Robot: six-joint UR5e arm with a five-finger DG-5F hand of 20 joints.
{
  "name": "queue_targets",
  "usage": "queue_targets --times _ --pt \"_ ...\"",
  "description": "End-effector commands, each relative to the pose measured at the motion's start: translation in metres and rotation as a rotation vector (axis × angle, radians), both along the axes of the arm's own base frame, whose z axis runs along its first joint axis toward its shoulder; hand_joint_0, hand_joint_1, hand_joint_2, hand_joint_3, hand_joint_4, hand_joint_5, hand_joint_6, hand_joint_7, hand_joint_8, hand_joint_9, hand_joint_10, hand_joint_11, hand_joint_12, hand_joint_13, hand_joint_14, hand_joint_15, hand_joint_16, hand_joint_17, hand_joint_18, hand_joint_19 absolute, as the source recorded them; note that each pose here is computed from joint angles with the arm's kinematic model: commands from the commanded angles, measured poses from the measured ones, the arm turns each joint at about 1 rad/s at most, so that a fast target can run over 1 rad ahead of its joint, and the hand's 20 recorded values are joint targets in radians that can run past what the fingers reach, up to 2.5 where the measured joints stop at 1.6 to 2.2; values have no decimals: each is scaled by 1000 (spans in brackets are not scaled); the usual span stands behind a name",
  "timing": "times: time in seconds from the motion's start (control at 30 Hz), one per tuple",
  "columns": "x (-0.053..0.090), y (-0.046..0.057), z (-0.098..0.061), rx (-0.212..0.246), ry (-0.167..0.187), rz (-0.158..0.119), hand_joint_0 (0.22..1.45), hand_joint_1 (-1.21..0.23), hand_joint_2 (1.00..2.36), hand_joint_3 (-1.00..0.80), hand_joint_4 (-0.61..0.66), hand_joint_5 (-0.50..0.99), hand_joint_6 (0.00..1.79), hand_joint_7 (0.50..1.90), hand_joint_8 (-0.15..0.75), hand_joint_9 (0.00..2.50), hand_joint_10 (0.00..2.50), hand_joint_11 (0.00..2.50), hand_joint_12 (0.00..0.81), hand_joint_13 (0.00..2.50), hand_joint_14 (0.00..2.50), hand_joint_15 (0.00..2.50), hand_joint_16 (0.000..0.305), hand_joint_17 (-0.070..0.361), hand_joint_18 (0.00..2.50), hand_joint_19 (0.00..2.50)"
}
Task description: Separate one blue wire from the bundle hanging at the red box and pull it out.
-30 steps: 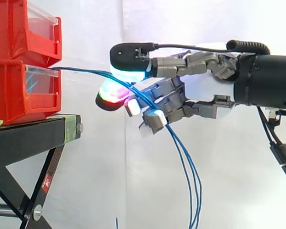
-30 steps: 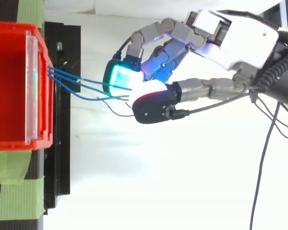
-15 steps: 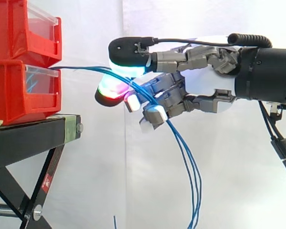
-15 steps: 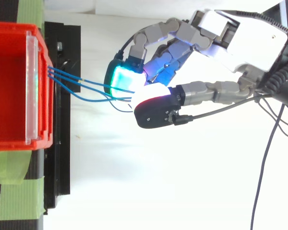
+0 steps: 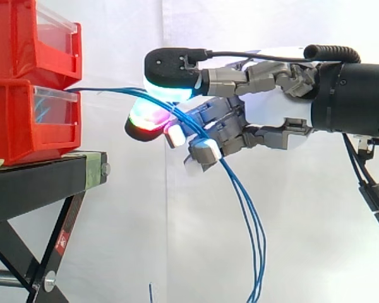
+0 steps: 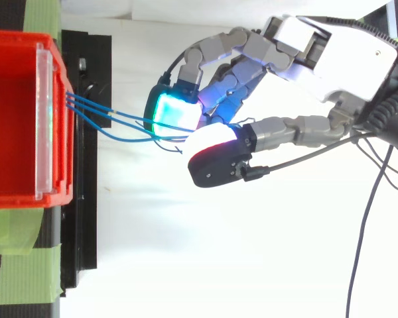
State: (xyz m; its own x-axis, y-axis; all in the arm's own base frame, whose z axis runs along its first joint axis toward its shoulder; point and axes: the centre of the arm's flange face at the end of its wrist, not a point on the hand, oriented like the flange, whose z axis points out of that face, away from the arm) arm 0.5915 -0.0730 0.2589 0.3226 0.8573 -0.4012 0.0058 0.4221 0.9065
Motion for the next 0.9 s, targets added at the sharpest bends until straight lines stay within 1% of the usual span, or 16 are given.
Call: queue_targets --times 0.0,0.23,0.37,0.63,0.7,0.87 --pt "0 0 -1 1 1 0 559 -741 1003 -467 214 -210 874 893 366 1006 17 1072 395 1377 24 1201 57 128 920 675" --pt "0 1 0 1 -1 1 584 -767 1007 -418 204 -209 880 898 359 1008 16 1080 392 1374 23 1212 56 126 922 669" --pt "0 0 0 1 -1 -2 603 -749 1011 -363 203 -207 887 895 361 1019 17 1082 391 1378 24 1212 55 124 921 669" --pt "0 1 0 1 -1 1 608 -719 1015 -317 188 -206 890 926 357 1027 17 1077 390 1381 23 1213 55 123 927 676" --pt "0 1 0 1 -1 1 608 -717 1015 -304 186 -206 893 913 361 1024 17 1085 390 1380 23 1212 55 123 931 670" --pt "0 1 0 1 -1 1 645 -847 1017 -274 189 -212 899 915 349 989 17 1086 390 1359 25 1208 55 123 915 663"
